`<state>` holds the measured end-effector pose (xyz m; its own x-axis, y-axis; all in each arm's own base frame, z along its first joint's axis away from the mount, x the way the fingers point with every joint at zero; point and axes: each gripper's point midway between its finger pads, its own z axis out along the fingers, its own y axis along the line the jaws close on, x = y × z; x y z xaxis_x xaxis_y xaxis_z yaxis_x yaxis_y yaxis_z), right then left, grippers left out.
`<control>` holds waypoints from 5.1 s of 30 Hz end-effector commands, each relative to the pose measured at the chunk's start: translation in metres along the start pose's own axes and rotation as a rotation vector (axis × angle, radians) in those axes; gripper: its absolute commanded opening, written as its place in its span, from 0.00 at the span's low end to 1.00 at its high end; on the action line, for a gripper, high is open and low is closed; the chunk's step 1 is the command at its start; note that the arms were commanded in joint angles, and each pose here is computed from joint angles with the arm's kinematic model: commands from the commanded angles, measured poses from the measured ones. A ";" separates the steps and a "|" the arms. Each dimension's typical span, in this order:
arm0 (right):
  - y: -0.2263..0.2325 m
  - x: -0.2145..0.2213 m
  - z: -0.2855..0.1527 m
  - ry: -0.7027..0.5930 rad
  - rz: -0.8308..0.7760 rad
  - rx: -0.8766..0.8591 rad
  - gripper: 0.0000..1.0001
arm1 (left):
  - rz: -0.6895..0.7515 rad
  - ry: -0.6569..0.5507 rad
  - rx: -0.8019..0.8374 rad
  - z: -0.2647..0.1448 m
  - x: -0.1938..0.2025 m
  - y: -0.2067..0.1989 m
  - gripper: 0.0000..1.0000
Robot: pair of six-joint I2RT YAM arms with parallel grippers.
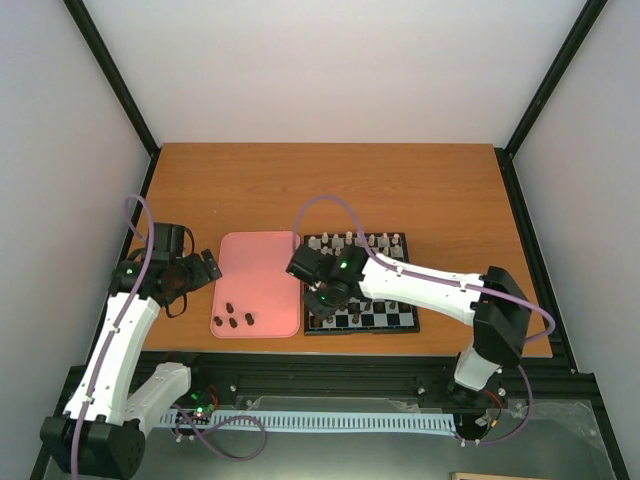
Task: Set up the chess pieces on the board
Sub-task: Place the chess piece on the chessboard, then pick up the chess piece from the storage box.
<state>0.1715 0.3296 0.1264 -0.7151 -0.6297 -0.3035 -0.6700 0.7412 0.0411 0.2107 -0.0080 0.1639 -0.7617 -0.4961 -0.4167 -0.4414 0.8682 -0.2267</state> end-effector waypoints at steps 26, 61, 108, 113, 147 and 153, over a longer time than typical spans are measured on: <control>-0.028 0.055 0.026 0.065 0.174 -0.033 0.03 | 0.001 0.003 0.018 0.002 -0.002 -0.004 1.00; -0.041 0.062 0.054 0.092 0.181 0.044 0.04 | 0.008 0.016 0.009 0.006 -0.002 -0.004 1.00; 0.124 -0.079 0.032 -0.070 -0.293 -0.242 0.54 | 0.014 -0.028 0.024 -0.012 -0.011 -0.007 1.00; 0.133 -0.076 0.047 -0.044 -0.320 -0.255 0.55 | 0.016 -0.030 0.013 -0.015 -0.010 -0.004 1.00; 0.120 -0.076 0.102 0.019 -0.297 -0.228 0.10 | 0.006 -0.037 -0.094 -0.008 -0.018 0.010 1.00; 0.108 -0.080 0.094 -0.013 -0.287 -0.166 0.03 | 0.000 -0.038 -0.091 -0.008 -0.017 0.010 1.00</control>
<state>0.1574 0.4990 0.0718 -0.4433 -0.8183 -0.3659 -0.8963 0.4108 0.1670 0.2161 0.0123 0.1636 -0.7531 -0.4889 -0.4403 -0.4936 0.8623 -0.1134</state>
